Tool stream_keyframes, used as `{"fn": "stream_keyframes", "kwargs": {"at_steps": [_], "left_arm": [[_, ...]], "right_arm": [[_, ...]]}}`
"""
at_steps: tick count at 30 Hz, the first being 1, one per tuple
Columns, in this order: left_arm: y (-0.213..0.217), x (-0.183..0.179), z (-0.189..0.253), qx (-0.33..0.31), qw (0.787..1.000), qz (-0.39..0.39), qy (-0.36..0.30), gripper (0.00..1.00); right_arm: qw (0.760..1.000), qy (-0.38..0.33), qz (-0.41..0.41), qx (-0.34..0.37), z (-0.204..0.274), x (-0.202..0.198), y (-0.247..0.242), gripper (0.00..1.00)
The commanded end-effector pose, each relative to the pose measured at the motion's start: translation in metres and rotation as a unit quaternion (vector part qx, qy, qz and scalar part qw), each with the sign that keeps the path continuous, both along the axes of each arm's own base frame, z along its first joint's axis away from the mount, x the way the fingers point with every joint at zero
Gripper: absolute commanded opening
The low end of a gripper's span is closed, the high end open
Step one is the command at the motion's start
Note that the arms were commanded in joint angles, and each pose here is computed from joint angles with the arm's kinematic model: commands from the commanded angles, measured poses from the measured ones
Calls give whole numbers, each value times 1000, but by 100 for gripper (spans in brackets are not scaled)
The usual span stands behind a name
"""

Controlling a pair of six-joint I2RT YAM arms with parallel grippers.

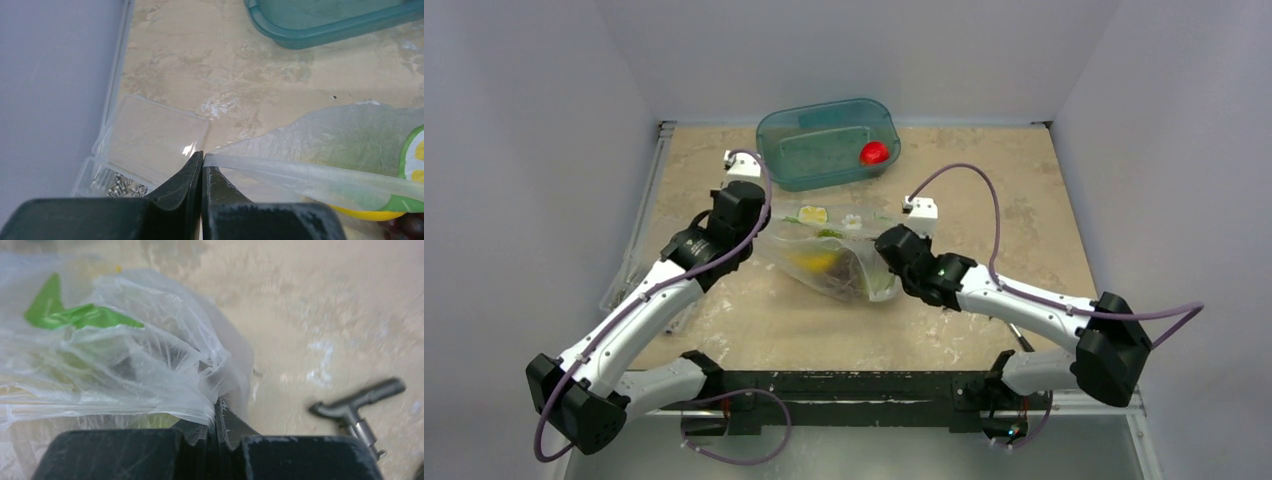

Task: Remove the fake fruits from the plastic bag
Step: Adjust the plastic bag at the center of the board.

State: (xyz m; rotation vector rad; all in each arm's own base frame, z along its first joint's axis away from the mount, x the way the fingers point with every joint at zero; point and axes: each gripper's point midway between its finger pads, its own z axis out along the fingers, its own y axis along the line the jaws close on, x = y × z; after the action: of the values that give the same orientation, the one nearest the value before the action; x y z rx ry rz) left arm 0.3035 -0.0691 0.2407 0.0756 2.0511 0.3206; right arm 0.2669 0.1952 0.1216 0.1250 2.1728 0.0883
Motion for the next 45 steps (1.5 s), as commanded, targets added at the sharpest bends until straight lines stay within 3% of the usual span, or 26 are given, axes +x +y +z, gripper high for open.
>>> {"fn": "stream_keyframes", "kwargs": {"at_steps": [1,9,15,18,20,25,28,31,34,36,41,45], "left_arm": [[54,-5,37,19,989,123,-83,0],[61,-2,44,-43,987,113,-108,0],[52,2,35,-40,992,84,-85,0],[40,3,32,-51,995,49,-73,0],[28,3,30,-62,996,13,-61,0],[-2,-2,28,-85,992,-82,-35,0],[-9,-5,28,-89,990,-107,-29,1],[-9,-8,31,-88,989,-114,-32,24],[-8,-11,36,-89,988,-117,-43,51],[-9,-14,39,-93,986,-124,-52,62],[-17,-14,35,-98,984,-145,-46,71],[-28,-11,25,-103,980,-167,-24,75]], "right_arm": [[988,-112,-63,-88,83,46,-14,0],[973,-163,-85,-137,140,75,-26,0],[980,-76,-64,-171,71,44,-47,2],[984,-12,-61,-164,25,20,-55,23],[985,13,-40,-164,11,9,-55,30],[993,-3,41,-112,52,2,-30,41],[993,-44,92,-58,95,2,-11,58],[988,-68,134,-18,126,0,6,69],[983,-78,165,1,147,0,20,72],[976,-94,195,28,159,0,38,73],[952,-106,271,94,171,-3,96,72],[944,-96,302,95,154,-1,136,60]]}}
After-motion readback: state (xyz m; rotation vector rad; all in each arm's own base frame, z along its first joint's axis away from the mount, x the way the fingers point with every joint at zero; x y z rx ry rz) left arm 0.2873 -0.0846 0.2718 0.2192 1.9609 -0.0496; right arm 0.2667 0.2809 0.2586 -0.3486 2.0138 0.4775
